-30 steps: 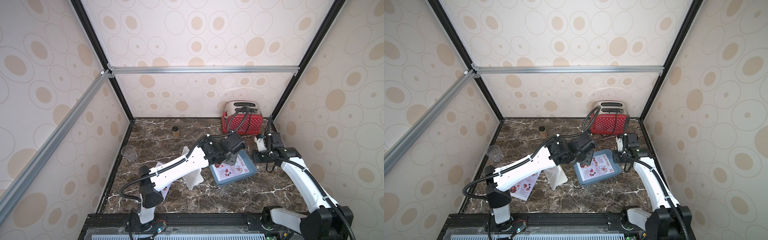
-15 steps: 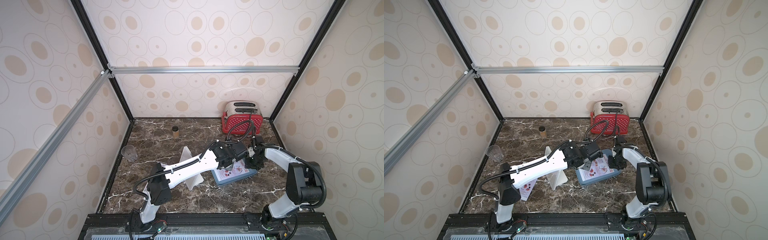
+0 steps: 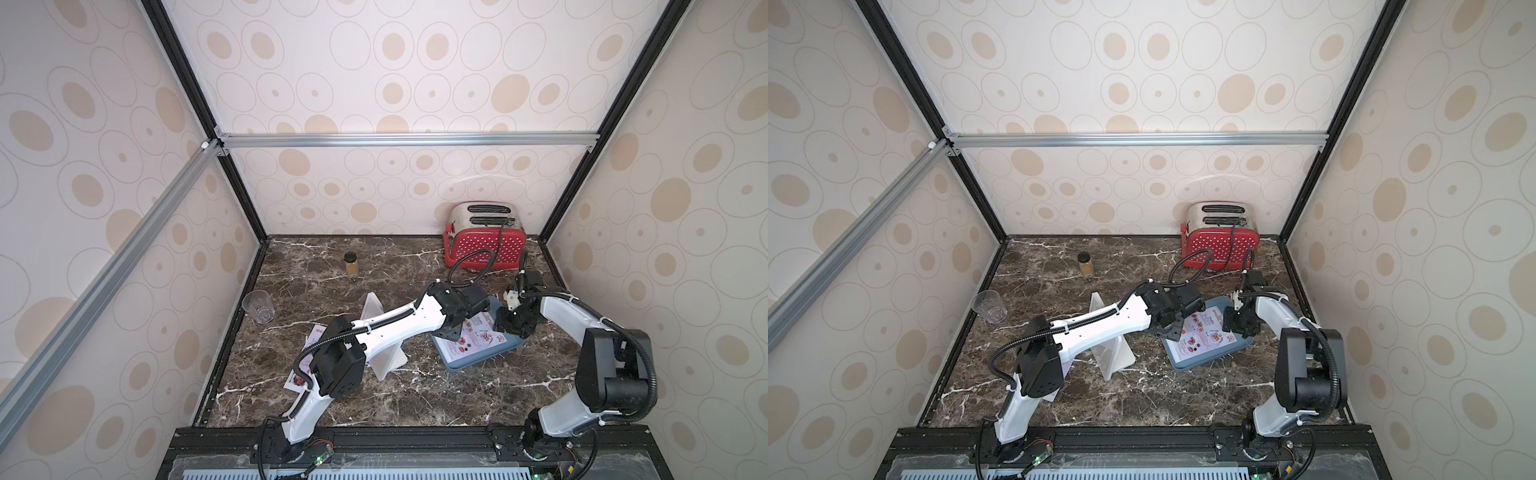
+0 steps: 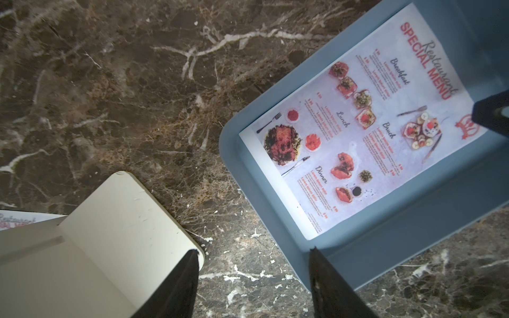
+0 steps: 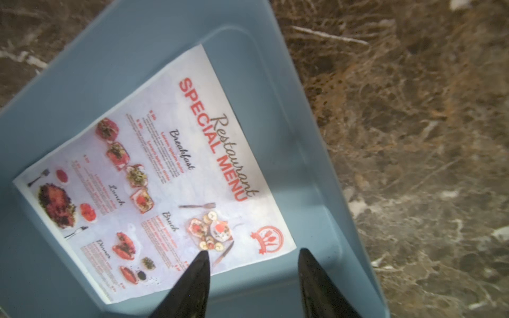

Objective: Replace the menus in the menu holders
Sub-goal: Pick up the menu from the storage box.

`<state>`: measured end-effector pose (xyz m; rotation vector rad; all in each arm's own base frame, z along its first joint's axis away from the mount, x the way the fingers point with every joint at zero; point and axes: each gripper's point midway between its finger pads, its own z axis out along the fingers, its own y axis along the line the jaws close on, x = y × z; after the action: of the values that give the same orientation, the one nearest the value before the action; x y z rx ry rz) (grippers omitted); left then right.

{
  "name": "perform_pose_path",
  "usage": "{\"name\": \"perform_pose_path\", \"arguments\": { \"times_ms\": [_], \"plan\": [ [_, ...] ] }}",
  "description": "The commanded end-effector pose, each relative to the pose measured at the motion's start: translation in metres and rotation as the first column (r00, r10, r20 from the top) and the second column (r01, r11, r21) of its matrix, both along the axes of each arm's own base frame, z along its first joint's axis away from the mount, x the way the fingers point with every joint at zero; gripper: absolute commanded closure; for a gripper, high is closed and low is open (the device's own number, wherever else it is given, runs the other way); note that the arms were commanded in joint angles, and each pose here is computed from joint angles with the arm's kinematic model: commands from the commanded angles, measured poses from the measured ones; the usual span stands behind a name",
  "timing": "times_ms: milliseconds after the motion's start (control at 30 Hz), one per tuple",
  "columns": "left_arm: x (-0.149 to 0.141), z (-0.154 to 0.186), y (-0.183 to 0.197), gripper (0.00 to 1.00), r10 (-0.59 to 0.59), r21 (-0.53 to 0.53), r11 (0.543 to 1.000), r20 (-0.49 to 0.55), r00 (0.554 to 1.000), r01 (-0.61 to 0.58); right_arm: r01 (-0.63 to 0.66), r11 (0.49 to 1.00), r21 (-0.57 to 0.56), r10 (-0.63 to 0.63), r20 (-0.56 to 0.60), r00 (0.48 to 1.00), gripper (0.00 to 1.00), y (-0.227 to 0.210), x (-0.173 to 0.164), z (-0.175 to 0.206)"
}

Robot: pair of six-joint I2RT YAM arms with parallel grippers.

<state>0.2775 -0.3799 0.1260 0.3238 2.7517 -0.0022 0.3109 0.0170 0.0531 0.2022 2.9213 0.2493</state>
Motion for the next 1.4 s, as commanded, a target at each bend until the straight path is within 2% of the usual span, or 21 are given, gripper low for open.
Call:
{"name": "perform_pose_path", "arguments": {
  "times_ms": [0,267,600,667,800,1000,1100,1367],
  "plan": [
    [0.000,-0.021,0.003,0.38,0.057,0.018,0.998,-0.061,0.997,-0.056,-0.025,0.999,0.046,0.023,0.026,0.999,0.47,0.009,0.013,0.008],
    [0.013,-0.036,0.019,0.45,0.141,0.142,0.981,-0.047,0.989,-0.133,-0.021,0.999,0.050,0.018,0.053,0.998,0.47,0.009,0.026,0.015],
    [0.013,-0.062,0.016,0.52,0.135,0.140,0.983,-0.111,0.985,-0.119,-0.050,0.992,0.115,0.050,0.005,0.999,0.43,0.021,0.033,-0.008],
    [0.014,-0.064,0.015,0.54,0.129,0.135,0.984,-0.114,0.985,-0.114,-0.048,0.996,0.079,0.049,-0.003,0.999,0.43,0.014,0.033,-0.012],
    [0.017,-0.068,0.010,0.64,0.100,0.129,0.988,-0.115,0.988,-0.085,-0.051,0.999,0.007,0.052,-0.039,0.998,0.42,0.002,0.027,-0.023],
    [0.020,-0.074,0.010,0.70,0.096,0.136,0.987,-0.113,0.989,-0.080,-0.042,0.998,-0.042,0.040,-0.060,0.997,0.40,-0.006,0.019,-0.031],
    [0.024,-0.075,0.006,0.76,0.089,0.126,0.989,-0.110,0.990,-0.075,-0.058,0.998,0.015,0.059,-0.102,0.993,0.39,0.004,0.013,-0.037],
    [0.038,-0.071,-0.003,0.78,0.063,0.106,0.993,-0.077,0.995,-0.054,-0.046,0.947,0.317,0.100,-0.155,0.983,0.39,0.053,-0.003,-0.041]
  ]
}}
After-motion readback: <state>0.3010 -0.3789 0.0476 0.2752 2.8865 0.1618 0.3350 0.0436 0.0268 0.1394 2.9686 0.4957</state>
